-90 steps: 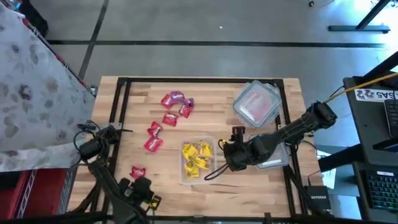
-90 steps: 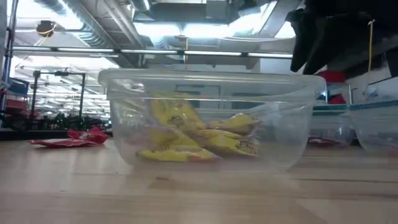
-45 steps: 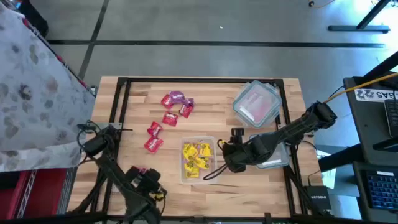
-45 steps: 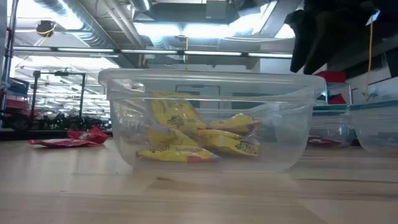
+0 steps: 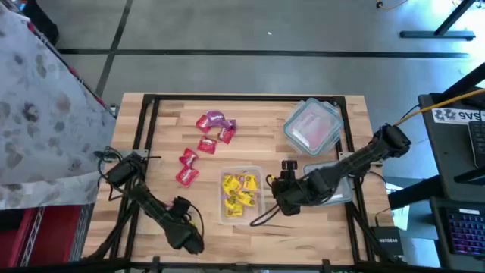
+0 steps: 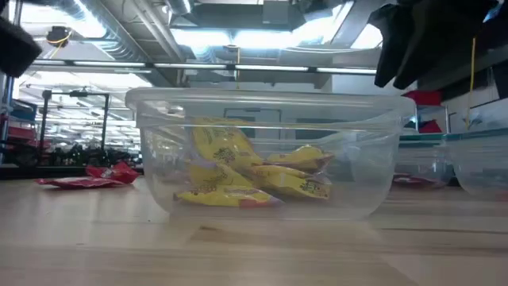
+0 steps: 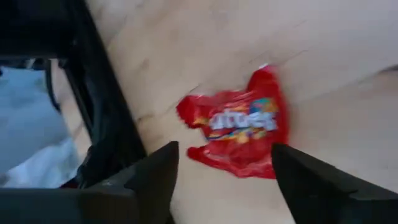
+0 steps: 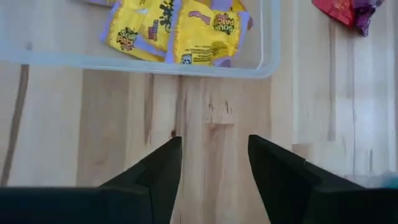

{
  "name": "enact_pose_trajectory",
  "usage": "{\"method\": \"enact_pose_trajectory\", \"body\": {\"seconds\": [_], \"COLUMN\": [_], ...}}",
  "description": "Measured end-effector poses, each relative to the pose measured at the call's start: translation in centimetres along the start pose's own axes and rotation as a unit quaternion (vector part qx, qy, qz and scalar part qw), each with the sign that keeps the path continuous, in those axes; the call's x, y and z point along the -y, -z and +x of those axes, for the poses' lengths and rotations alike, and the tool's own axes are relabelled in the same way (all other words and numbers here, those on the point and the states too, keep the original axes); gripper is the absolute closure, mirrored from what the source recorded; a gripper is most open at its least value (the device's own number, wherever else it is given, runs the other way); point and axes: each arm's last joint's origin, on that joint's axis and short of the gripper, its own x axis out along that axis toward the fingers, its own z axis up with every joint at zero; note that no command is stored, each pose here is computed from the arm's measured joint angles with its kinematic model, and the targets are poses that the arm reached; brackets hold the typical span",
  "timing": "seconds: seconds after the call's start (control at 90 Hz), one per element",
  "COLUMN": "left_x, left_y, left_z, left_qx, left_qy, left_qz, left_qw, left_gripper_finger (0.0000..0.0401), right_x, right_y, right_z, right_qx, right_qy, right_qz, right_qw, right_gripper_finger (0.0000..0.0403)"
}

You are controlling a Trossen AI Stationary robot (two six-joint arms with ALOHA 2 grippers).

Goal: Sort candy
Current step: Put the red candy into the rectangular transparent food container

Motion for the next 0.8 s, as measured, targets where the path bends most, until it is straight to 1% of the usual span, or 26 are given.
{"method": "enact_pose_trajectory", "body": {"seconds": [0.078,0.167,0.3,0.411,0.511,0.633,0.8], "left_x": [0.0,0.5,1.4,2.0,2.2,2.4,1.7], "left_y": [0.0,-0.1,-0.6,-1.0,-1.4,-1.7,-2.1], "left_z": [0.5,1.2,1.9,2.0,1.9,1.4,-0.2], "left_qx": [-0.007,-0.016,-0.034,-0.045,-0.056,-0.057,-0.025], "left_qy": [-0.006,0.013,0.057,0.083,0.087,0.093,0.060], "left_qz": [0.019,0.039,0.046,0.035,0.030,0.024,0.013], "left_qw": [1.000,0.999,0.997,0.995,0.994,0.994,0.998], "left_gripper_finger": [0.0136,0.0137,0.0157,0.0178,0.0213,0.0276,0.0368], "right_x": [-0.2,-0.4,-1.1,-1.7,-2.1,-2.5,-3.3], "right_y": [0.0,0.0,-0.1,-0.1,-0.1,0.1,0.6], "right_z": [-0.1,-0.2,-0.5,-0.8,-1.0,-1.2,-1.7], "right_qx": [0.002,0.010,0.028,0.040,0.049,0.052,0.059], "right_qy": [-0.001,0.000,-0.006,-0.014,-0.016,-0.018,-0.013], "right_qz": [-0.002,-0.004,-0.006,-0.019,-0.026,-0.030,-0.046], "right_qw": [1.000,1.000,1.000,0.999,0.998,0.998,0.997], "right_gripper_finger": [0.0231,0.0231,0.0231,0.0231,0.0231,0.0231,0.0231]}}
